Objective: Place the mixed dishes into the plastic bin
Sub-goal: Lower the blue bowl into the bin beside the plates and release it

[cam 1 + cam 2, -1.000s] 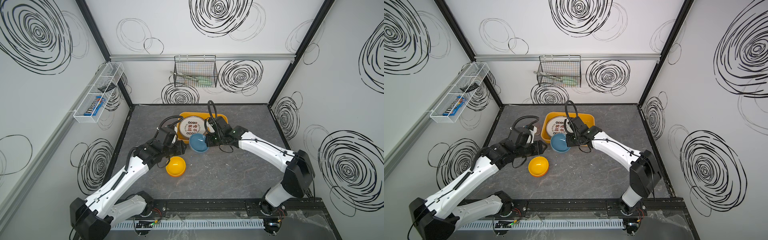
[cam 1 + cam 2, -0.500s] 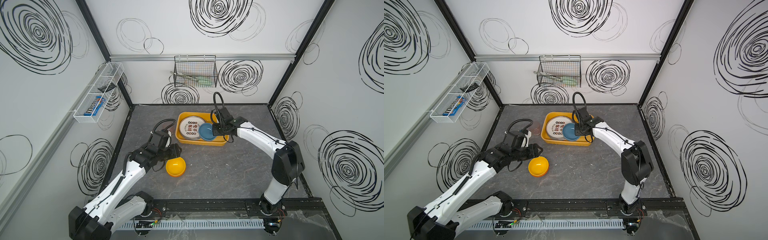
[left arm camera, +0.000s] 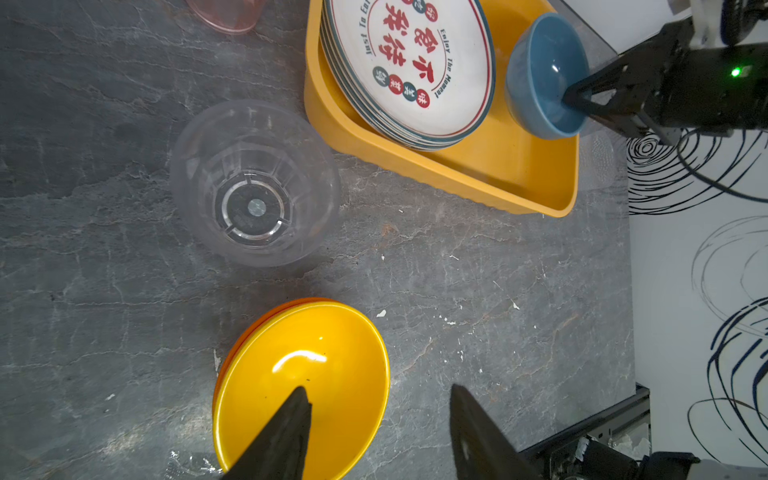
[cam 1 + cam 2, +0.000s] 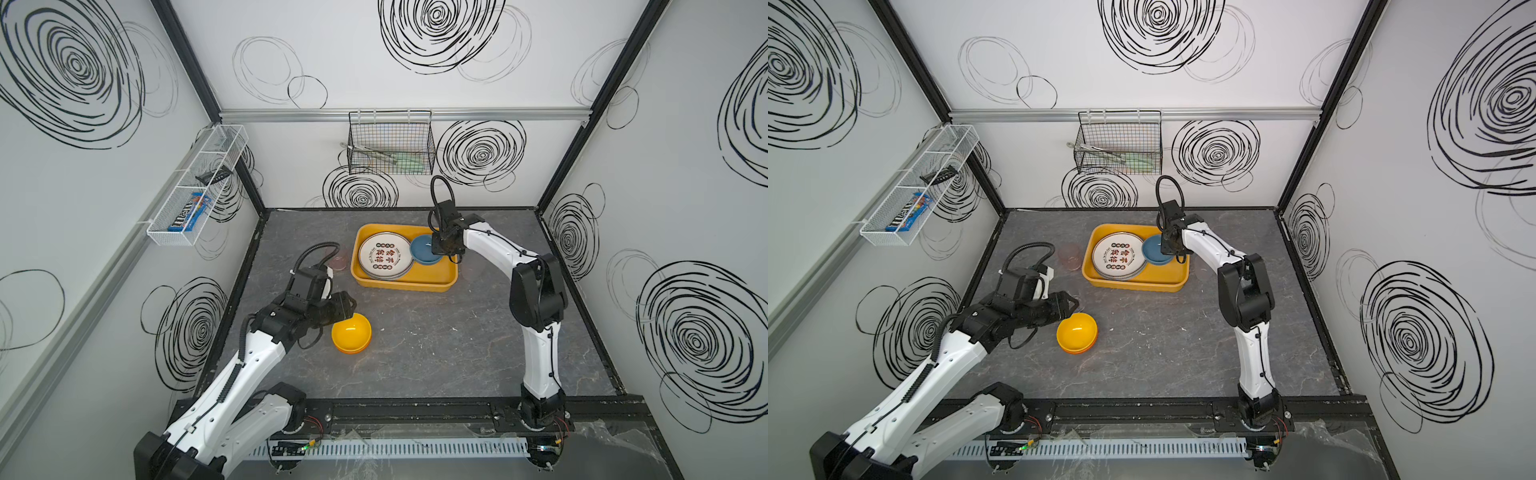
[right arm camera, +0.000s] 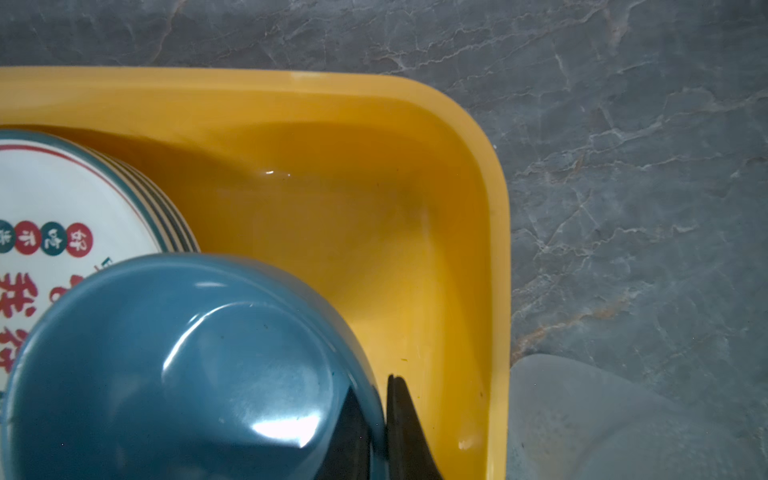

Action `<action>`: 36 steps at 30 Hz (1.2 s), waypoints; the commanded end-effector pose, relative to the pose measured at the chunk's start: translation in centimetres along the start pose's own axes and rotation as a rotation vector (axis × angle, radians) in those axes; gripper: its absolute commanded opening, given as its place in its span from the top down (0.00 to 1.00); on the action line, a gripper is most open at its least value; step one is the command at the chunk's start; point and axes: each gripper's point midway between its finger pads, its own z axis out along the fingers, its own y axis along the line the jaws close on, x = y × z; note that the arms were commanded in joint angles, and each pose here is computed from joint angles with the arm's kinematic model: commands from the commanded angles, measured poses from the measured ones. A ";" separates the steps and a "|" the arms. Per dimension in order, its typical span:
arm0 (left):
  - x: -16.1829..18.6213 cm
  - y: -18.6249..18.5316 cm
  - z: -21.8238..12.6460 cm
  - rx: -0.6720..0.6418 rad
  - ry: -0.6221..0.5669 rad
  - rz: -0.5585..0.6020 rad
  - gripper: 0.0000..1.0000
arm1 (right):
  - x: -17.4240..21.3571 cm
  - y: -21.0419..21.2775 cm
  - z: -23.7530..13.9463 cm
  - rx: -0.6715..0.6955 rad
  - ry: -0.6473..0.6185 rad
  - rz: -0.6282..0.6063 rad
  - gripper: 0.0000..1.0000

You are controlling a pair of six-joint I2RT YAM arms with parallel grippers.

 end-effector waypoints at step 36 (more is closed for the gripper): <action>1.1 1.8 0.5 -0.029 0.029 -0.027 0.42 | -2.9 -2.2 5.5 0.097 0.012 0.086 0.91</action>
